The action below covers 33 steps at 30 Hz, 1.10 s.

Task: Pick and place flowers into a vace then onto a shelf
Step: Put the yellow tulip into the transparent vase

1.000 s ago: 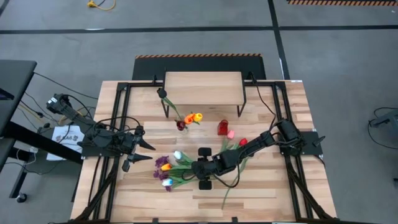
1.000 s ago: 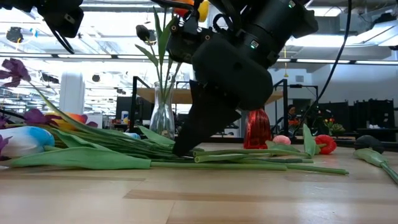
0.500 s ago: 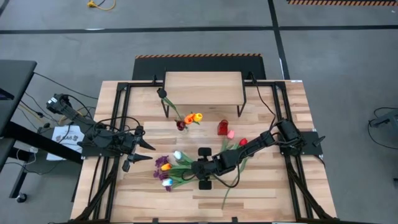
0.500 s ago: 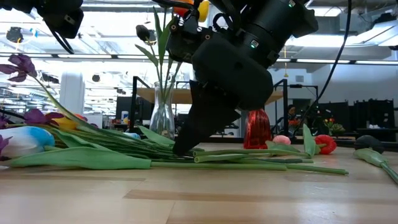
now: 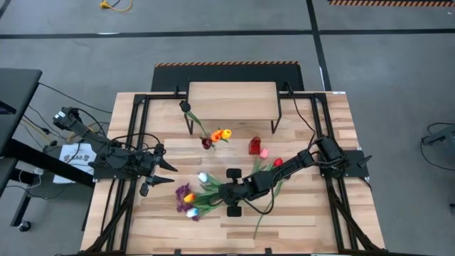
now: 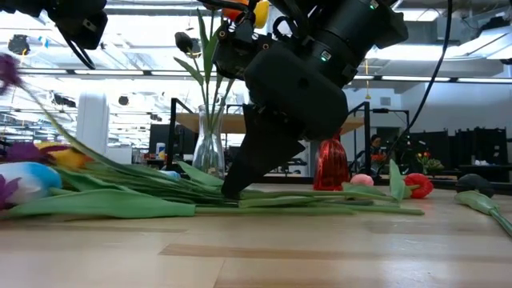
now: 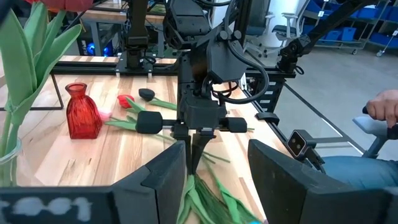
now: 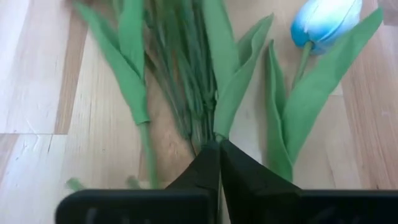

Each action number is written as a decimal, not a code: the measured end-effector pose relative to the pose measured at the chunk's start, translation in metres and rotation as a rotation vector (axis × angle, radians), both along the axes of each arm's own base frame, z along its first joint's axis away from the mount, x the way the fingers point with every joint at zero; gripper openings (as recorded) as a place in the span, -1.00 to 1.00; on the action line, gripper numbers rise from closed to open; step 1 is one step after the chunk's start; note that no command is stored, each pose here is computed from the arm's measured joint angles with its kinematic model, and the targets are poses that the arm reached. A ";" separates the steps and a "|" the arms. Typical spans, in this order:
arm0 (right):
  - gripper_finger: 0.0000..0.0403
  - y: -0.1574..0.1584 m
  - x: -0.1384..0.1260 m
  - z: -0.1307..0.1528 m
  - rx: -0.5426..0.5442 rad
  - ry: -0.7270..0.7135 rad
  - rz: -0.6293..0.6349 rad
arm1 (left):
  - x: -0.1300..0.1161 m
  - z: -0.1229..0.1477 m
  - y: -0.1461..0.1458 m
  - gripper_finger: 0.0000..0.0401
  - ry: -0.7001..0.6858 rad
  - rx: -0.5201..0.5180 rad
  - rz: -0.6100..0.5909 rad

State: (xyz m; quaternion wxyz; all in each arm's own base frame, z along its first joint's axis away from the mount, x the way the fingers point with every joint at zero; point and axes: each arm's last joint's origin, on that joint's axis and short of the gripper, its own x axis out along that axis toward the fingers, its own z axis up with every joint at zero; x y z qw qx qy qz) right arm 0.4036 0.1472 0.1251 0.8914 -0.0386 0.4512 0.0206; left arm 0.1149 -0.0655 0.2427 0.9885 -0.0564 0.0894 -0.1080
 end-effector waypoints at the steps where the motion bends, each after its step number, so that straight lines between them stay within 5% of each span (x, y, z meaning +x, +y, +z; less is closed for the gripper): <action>1: -0.98 0.000 0.000 0.000 0.000 0.000 0.000 | 0.000 0.000 0.000 -0.18 0.000 0.000 0.000; 16: -1.00 -0.001 0.000 0.001 -0.023 -0.006 -0.019 | 0.000 0.000 0.000 -0.18 0.001 -0.006 0.001; 33: -1.00 0.018 0.006 0.040 -0.126 0.046 -0.041 | 0.000 0.000 0.000 -0.18 0.001 -0.006 0.001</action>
